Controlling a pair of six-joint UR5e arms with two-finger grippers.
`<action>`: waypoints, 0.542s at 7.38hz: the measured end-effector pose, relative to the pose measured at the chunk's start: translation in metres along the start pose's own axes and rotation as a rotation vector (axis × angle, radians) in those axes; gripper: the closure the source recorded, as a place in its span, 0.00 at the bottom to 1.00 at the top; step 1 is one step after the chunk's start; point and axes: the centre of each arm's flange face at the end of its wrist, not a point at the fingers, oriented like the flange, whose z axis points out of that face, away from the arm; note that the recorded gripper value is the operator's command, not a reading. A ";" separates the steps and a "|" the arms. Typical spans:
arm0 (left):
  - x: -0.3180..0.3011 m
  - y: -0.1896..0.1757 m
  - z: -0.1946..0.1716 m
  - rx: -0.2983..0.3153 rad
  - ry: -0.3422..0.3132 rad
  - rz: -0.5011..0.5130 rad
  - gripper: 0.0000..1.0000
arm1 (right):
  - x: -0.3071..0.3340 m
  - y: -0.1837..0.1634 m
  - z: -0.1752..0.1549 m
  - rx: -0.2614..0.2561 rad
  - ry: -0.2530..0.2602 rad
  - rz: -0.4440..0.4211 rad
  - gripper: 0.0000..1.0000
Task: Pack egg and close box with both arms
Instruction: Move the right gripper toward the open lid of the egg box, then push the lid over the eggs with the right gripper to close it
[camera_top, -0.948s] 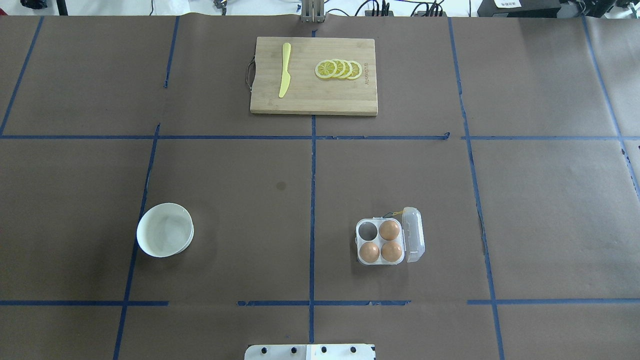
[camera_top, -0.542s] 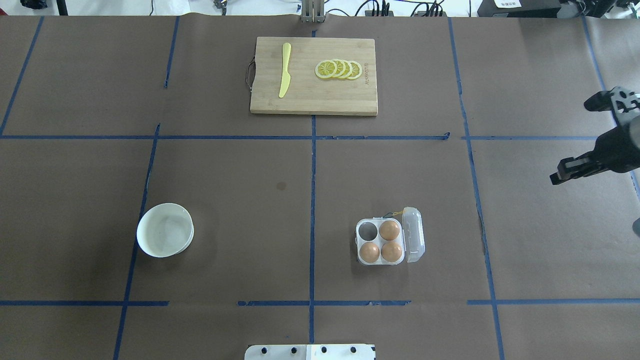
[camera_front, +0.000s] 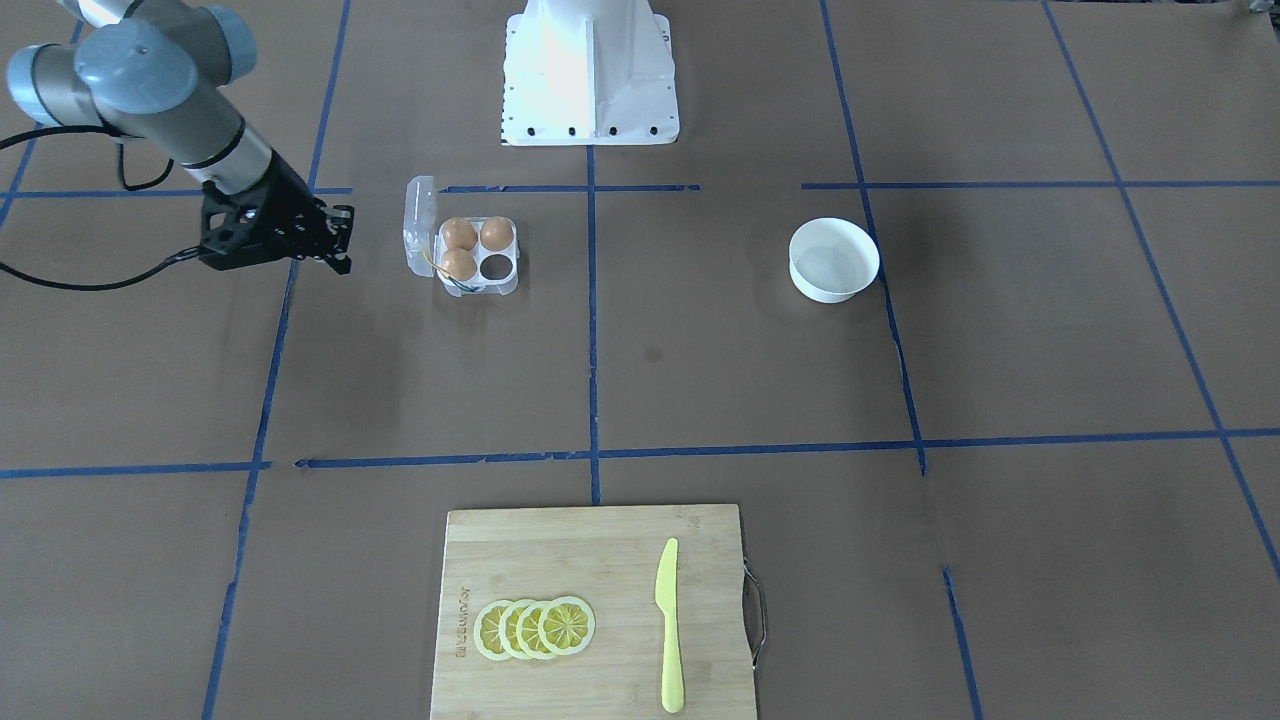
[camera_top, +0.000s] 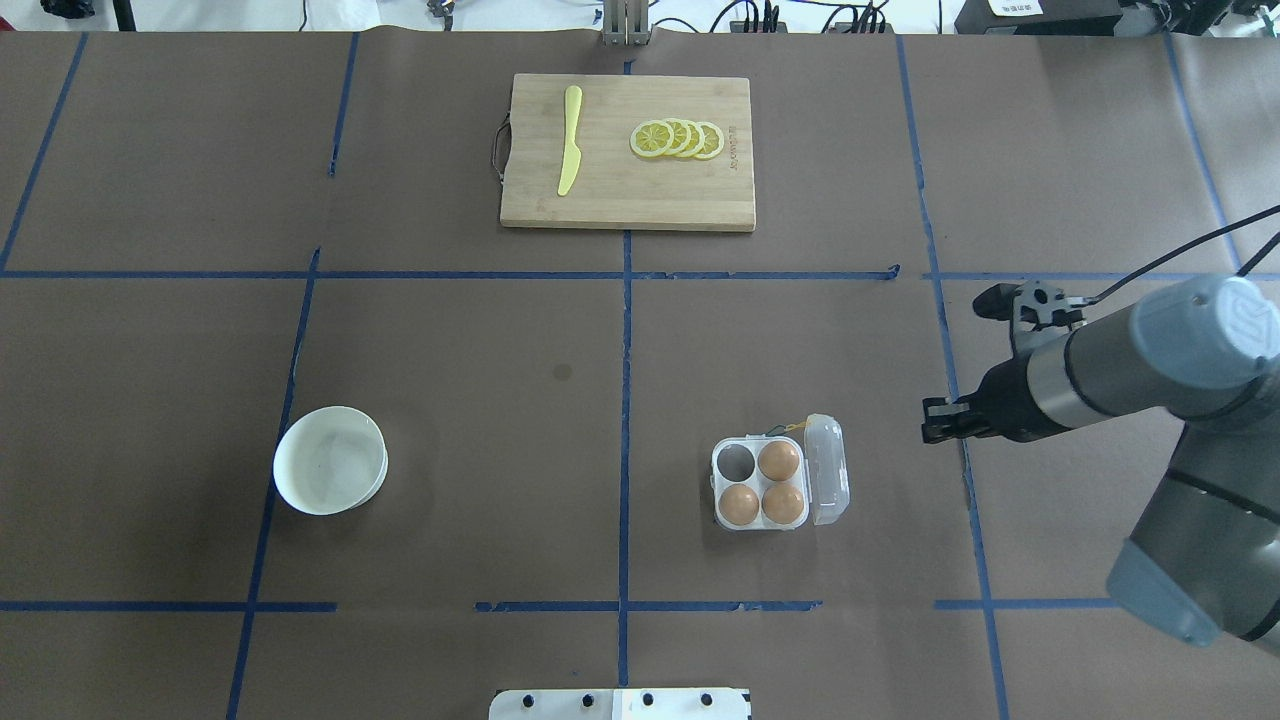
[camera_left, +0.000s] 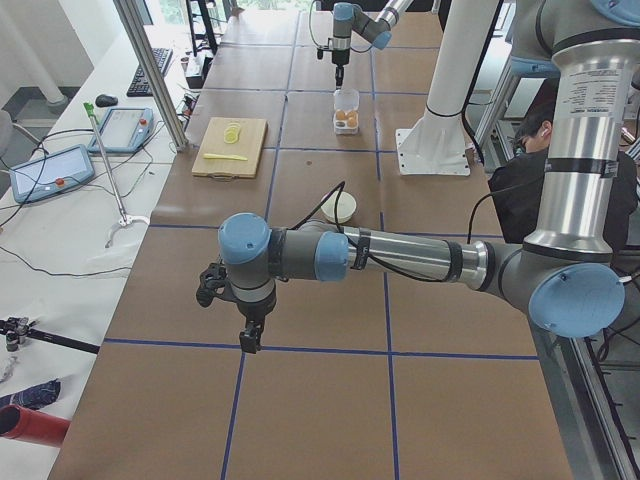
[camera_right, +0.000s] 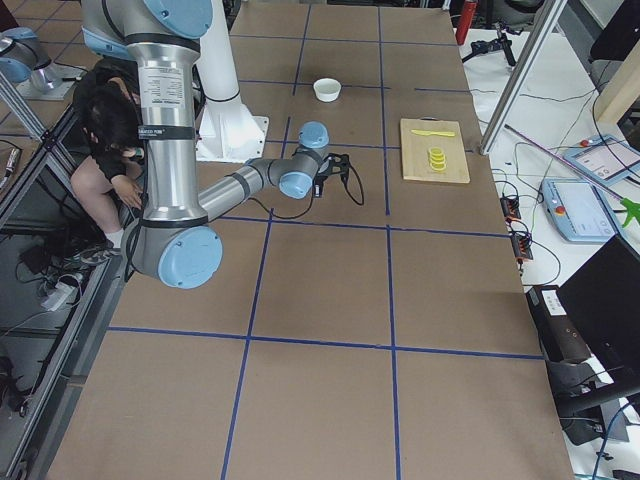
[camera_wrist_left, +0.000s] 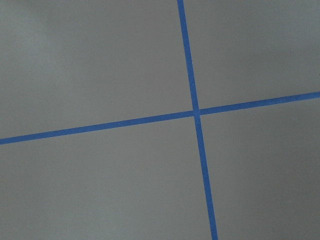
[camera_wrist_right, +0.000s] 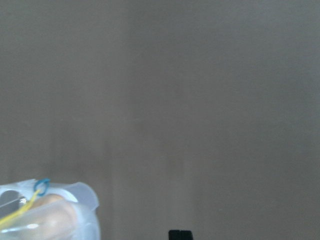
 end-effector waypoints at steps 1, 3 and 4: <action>0.001 -0.001 -0.001 0.002 0.000 0.002 0.00 | -0.034 0.007 0.004 0.002 -0.040 0.003 1.00; 0.001 -0.001 -0.003 0.005 -0.001 0.003 0.00 | -0.076 0.009 -0.001 0.002 -0.102 -0.006 1.00; 0.002 -0.001 -0.003 0.005 -0.001 0.004 0.00 | -0.081 0.009 -0.005 0.002 -0.112 -0.008 1.00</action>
